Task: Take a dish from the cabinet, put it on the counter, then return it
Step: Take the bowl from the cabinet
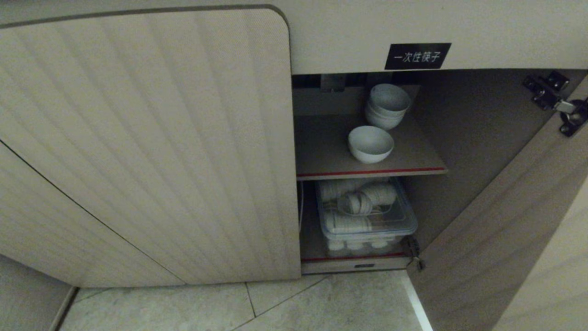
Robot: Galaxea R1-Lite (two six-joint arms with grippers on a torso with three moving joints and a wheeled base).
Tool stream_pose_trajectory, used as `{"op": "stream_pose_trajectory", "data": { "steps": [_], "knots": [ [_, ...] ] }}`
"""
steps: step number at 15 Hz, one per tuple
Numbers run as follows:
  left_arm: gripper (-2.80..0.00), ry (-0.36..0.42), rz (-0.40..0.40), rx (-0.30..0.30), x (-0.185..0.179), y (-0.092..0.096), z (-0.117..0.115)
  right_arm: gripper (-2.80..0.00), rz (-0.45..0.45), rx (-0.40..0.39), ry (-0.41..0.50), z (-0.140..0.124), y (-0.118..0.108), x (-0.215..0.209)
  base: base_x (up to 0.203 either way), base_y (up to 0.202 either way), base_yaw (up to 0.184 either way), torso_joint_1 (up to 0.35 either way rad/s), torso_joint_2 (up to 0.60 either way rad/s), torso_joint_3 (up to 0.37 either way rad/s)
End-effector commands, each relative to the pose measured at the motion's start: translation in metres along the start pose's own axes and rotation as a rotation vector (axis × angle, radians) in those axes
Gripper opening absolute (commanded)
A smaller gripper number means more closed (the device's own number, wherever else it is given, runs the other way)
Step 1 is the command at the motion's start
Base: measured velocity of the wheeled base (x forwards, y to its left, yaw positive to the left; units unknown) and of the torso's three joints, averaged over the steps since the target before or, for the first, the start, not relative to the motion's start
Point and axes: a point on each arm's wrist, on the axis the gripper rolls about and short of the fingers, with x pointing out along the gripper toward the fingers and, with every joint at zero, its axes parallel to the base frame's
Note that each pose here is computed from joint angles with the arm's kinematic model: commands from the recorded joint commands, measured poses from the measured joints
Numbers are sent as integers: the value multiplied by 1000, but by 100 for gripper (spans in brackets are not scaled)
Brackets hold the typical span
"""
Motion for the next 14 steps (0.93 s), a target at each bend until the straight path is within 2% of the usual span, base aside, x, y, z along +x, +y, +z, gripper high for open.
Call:
{"op": "stream_pose_trajectory", "data": {
  "steps": [1, 10, 14],
  "knots": [
    [-280, -1, 1, 0, 0, 0, 0, -280, 1, -1, 1, 0, 0, 0, 0, 0, 0, 0, 0, 0],
    [-280, -1, 1, 0, 0, 0, 0, -280, 0, -1, 1, 0, 0, 0, 0, 0, 0, 0, 0, 0],
    [-280, -1, 1, 0, 0, 0, 0, -280, 2, -1, 1, 0, 0, 0, -1, 157, -1, 5, 3, 5]
  ]
}}
